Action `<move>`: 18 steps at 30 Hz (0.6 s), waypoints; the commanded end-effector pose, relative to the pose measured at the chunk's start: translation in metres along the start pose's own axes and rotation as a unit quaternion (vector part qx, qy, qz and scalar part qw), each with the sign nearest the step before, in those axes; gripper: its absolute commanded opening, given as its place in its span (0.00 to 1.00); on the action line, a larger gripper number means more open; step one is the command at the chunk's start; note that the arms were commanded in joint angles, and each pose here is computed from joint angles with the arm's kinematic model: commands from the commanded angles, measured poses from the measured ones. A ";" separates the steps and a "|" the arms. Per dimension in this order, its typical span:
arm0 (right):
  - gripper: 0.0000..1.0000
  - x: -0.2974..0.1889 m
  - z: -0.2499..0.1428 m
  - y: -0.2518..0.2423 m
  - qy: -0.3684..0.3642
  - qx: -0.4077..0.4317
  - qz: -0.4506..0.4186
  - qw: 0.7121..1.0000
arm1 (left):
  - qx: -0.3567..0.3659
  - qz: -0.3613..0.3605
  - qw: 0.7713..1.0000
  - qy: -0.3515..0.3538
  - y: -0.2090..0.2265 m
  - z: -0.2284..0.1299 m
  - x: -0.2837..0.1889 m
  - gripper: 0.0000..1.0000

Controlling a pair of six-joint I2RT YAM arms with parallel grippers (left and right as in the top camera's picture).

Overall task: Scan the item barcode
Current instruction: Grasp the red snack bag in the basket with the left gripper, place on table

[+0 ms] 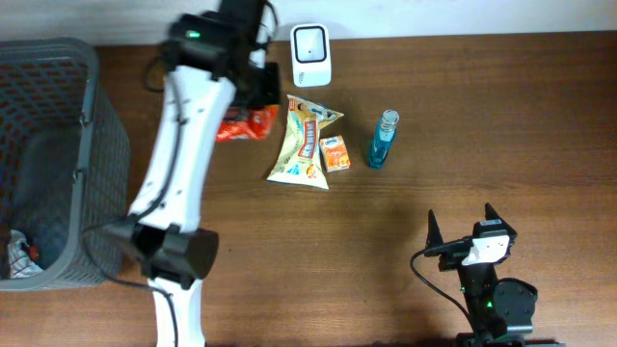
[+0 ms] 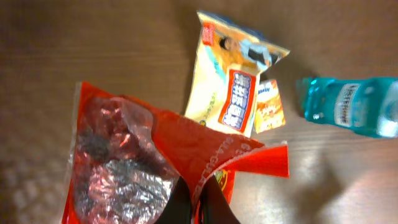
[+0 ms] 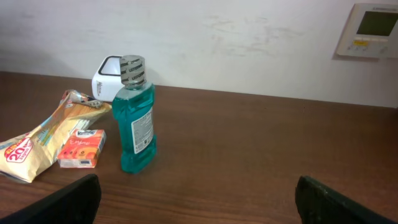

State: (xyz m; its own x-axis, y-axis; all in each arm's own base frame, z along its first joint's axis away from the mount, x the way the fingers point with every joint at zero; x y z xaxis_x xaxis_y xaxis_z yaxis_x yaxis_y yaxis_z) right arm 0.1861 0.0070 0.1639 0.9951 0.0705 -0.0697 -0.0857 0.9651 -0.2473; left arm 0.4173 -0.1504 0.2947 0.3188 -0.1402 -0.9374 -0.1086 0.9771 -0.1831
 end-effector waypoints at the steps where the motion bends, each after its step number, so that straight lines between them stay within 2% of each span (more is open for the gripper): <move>1: 0.98 0.000 -0.002 0.001 0.002 -0.003 0.001 1.000 | 0.023 0.025 0.998 0.044 -0.013 -0.008 0.065 0.00; 6: 0.98 0.000 -0.002 0.001 0.002 -0.003 0.001 1.000 | 0.026 0.040 0.997 0.062 -0.016 -0.004 0.135 0.08; 7: 0.98 0.000 -0.002 0.001 0.002 -0.003 0.001 1.000 | 0.026 0.039 0.997 0.060 -0.017 -0.002 0.143 0.24; 8: 0.98 0.000 -0.002 0.001 0.002 -0.003 0.001 1.000 | 0.026 0.035 0.998 0.053 -0.019 0.001 0.146 0.75; 9: 0.98 0.000 -0.002 0.001 0.002 -0.003 0.001 1.000 | 0.026 0.035 0.998 0.044 -0.019 0.004 0.145 0.99; 12: 0.98 0.000 -0.002 0.001 0.002 -0.003 0.001 1.000 | 0.053 0.022 0.998 0.022 -0.024 0.014 0.133 0.99; 13: 0.98 0.000 -0.003 0.001 0.002 -0.003 0.001 1.000 | 0.058 0.013 0.998 0.003 -0.026 0.023 0.116 0.99; 16: 0.98 0.000 -0.002 0.001 0.002 -0.003 0.001 1.000 | 0.034 -0.015 0.996 -0.079 -0.014 0.053 0.030 0.99; 18: 0.98 0.000 -0.002 0.001 0.002 -0.003 0.001 1.000 | 0.001 -0.027 0.989 -0.149 0.019 0.064 -0.038 0.99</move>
State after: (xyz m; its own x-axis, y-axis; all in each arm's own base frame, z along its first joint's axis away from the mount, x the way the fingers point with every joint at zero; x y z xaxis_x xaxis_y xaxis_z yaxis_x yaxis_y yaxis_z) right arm 0.1861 0.0070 0.1639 0.9951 0.0705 -0.0697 -0.0858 0.9650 -0.2476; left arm 0.4716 -0.1725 0.2577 0.3730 -0.1411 -0.9170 -0.0368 0.9853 -0.1666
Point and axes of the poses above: each gripper's point midway between its finger pads, its own x axis out along the fingers, its own y axis along the line the jaws close on, z = x × y, the point moved 6 cm from there along -x, back along the fingers, and after that the axes turned 11 degrees about -x, right-handed, at the moved point
